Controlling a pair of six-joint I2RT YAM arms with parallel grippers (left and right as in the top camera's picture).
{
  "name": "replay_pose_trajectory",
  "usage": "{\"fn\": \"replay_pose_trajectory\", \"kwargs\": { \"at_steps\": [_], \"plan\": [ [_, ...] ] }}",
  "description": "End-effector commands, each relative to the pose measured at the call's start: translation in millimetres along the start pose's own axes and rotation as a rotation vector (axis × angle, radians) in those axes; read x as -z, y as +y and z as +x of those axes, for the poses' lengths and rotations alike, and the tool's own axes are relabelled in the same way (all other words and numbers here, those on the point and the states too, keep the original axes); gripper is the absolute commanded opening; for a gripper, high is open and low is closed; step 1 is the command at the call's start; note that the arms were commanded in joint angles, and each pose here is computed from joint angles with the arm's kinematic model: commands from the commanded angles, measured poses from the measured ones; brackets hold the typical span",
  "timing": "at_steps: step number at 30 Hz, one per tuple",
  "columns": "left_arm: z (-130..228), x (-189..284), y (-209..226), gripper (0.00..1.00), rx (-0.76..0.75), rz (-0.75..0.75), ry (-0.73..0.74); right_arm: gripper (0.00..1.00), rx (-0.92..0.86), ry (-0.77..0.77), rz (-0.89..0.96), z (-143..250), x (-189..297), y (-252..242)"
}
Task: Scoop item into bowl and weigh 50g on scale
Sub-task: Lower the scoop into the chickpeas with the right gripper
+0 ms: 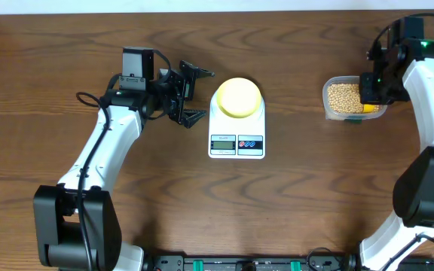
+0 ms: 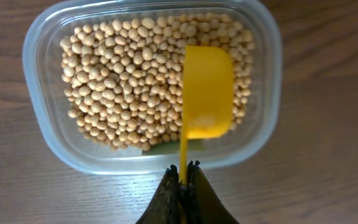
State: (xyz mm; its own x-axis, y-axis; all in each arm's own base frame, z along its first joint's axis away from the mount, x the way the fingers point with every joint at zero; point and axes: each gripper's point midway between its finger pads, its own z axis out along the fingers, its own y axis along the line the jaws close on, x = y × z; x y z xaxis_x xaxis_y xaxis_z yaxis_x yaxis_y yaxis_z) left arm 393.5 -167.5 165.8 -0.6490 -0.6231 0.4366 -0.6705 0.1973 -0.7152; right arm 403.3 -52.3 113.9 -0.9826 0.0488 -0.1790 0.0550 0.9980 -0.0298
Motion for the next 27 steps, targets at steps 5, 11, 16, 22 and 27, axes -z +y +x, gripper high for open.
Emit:
{"fn": "replay_pose_trajectory", "kwargs": {
  "at_steps": [5, 11, 16, 22, 27],
  "plan": [
    [0.9, 2.4, -1.7, 0.98, -0.014, 0.006, -0.004, 0.11, 0.014, -0.003, -0.017, -11.1, -21.4, -1.6],
    [0.9, 2.4, -1.7, 0.98, -0.014, 0.006, -0.004, 0.42, 0.013, -0.013, 0.067, -14.4, -21.0, -16.2],
    [0.9, 2.4, -1.7, 0.98, -0.014, 0.006, -0.004, 0.93, 0.013, -0.014, 0.074, -14.6, -20.9, -17.4],
    [0.9, 2.4, -1.7, 0.98, -0.014, 0.006, -0.004, 0.99, 0.010, -0.053, 0.080, -24.1, -12.6, -18.6],
    [0.9, 2.4, -1.7, 0.98, -0.014, 0.006, -0.004, 0.99, 0.006, -0.134, 0.088, -38.8, 27.1, -20.3]
  ]
}}
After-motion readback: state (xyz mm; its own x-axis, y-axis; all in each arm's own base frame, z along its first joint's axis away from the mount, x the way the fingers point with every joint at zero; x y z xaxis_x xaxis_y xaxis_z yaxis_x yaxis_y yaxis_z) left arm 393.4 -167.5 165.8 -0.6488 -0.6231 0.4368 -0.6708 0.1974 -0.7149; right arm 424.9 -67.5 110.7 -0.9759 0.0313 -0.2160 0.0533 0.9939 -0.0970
